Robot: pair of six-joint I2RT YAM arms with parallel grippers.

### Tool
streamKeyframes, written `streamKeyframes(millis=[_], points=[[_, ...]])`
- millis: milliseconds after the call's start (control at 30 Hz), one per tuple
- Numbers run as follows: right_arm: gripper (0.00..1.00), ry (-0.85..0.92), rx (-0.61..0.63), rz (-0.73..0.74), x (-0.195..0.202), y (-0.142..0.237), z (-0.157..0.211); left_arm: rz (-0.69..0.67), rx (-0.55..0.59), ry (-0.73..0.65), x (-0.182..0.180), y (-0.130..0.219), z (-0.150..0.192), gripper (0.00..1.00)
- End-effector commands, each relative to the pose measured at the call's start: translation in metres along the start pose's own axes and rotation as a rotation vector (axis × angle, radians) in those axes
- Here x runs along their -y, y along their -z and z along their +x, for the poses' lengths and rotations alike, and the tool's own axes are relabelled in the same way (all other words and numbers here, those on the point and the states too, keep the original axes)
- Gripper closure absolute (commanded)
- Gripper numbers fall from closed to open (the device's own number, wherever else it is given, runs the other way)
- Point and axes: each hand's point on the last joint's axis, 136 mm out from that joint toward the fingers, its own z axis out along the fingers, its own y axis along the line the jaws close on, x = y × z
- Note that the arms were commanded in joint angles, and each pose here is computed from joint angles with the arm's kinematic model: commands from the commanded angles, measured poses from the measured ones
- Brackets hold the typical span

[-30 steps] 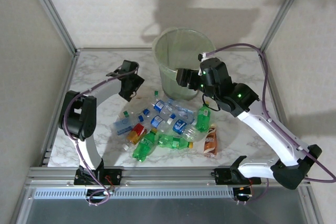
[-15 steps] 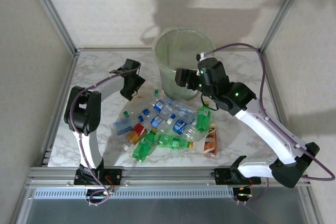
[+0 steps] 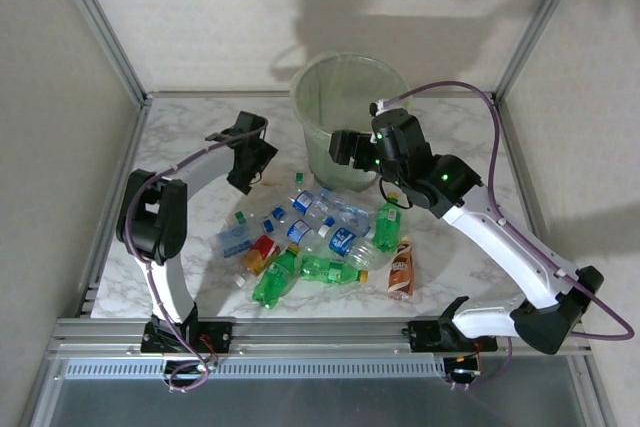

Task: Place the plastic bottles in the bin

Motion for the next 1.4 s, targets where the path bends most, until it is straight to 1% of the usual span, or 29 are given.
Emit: streamKeyframes(millis=[0, 100, 267, 400, 567, 733, 967, 1133, 1367], points=[[0.14, 0.018, 0.028, -0.003, -0.004, 0.000, -0.007, -0.018, -0.006, 0.084, 0.000, 0.006, 0.008, 0.06], [0.14, 0.026, 0.028, -0.004, -0.005, -0.001, -0.007, -0.034, -0.011, 0.088, 0.002, -0.002, 0.011, 0.06], [0.14, 0.033, 0.032, 0.003, -0.004, -0.002, -0.008, -0.066, -0.006, 0.124, -0.005, -0.013, 0.011, 0.07], [0.14, 0.032, 0.034, 0.004, -0.004, -0.004, -0.008, -0.074, 0.002, 0.119, 0.004, -0.020, 0.007, 0.08], [0.14, 0.033, 0.030, 0.016, -0.002, -0.007, -0.005, -0.091, 0.017, 0.101, 0.012, -0.027, 0.002, 0.12], [0.13, 0.034, 0.031, 0.028, 0.001, -0.008, -0.004, -0.119, 0.006, 0.096, 0.004, -0.035, 0.003, 0.18], [0.14, 0.034, 0.035, 0.037, 0.003, -0.008, -0.004, -0.153, 0.017, 0.067, -0.007, -0.041, 0.003, 0.19], [0.14, 0.019, 0.044, 0.042, 0.007, 0.000, -0.004, -0.166, 0.036, 0.053, -0.014, -0.040, 0.000, 0.26], [0.14, -0.012, 0.070, 0.034, 0.013, 0.011, -0.003, -0.150, 0.077, 0.026, -0.010, -0.029, -0.008, 0.34]])
